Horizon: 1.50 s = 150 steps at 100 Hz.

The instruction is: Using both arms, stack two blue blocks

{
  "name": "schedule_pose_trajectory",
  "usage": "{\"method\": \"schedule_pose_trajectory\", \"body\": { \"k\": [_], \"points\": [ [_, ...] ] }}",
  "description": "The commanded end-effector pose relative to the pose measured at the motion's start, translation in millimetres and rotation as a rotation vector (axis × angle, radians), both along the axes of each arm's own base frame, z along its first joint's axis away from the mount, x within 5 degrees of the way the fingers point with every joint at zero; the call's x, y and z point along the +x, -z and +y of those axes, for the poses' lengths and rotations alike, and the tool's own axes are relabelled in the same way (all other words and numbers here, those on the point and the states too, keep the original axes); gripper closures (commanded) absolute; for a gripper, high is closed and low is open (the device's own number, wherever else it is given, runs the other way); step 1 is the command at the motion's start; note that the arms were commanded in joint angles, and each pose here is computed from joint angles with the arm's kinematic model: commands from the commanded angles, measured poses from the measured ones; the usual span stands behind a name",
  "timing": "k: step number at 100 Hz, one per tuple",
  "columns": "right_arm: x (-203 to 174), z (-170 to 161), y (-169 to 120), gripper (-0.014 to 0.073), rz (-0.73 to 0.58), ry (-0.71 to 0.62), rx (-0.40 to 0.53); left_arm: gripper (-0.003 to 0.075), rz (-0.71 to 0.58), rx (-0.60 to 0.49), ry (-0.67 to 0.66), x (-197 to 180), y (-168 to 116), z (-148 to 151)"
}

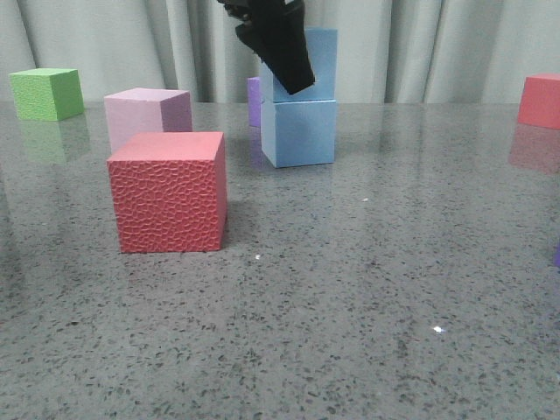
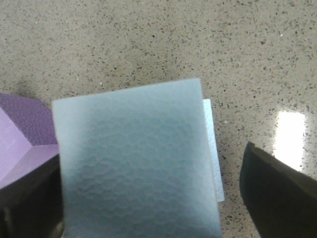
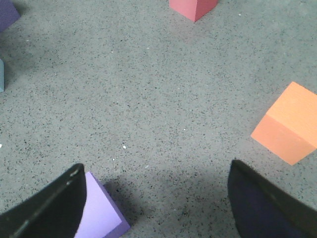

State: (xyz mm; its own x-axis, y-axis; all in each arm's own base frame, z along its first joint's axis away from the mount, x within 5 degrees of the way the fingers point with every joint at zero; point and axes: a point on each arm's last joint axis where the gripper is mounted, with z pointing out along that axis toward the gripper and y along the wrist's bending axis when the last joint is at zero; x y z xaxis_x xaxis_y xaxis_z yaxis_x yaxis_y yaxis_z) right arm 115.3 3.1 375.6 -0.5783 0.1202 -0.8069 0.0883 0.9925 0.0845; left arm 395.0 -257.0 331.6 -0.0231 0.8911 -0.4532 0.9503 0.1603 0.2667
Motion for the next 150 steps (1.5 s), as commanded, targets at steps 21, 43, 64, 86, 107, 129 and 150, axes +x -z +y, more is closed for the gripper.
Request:
{"method": "schedule_pose_trajectory", "body": {
  "k": [21, 43, 64, 86, 107, 129, 150],
  "points": [
    [2, 0, -13, 0.0015, -0.094, -0.008, -0.012, 0.0087, -0.114, -0.119, -0.011, -28, -72, 10],
    [2, 0, -13, 0.0015, -0.094, -0.008, -0.012, 0.0087, -0.139, -0.168, -0.072, -42, -98, 20],
    [2, 0, -13, 0.0015, -0.094, -0.008, -0.012, 0.0088, -0.191, -0.149, -0.245, -48, -118, 40],
    [2, -1, -13, 0.0015, -0.092, -0.008, -0.012, 0.0088, -0.155, -0.259, -0.489, -46, -135, 71],
    [1, -1, -12, 0.0015, -0.086, -0.007, -0.012, 0.0093, -0.155, -0.313, -0.639, -40, -147, 108],
    [1, -1, -12, 0.0015, -0.086, -0.007, -0.012, 0.0093, -0.161, -0.380, -0.774, -44, -162, 141],
    [1, -1, -12, 0.0015, -0.086, -0.007, -0.012, 0.0101, -0.190, -0.416, -0.805, -59, -178, 154]
  ]
}}
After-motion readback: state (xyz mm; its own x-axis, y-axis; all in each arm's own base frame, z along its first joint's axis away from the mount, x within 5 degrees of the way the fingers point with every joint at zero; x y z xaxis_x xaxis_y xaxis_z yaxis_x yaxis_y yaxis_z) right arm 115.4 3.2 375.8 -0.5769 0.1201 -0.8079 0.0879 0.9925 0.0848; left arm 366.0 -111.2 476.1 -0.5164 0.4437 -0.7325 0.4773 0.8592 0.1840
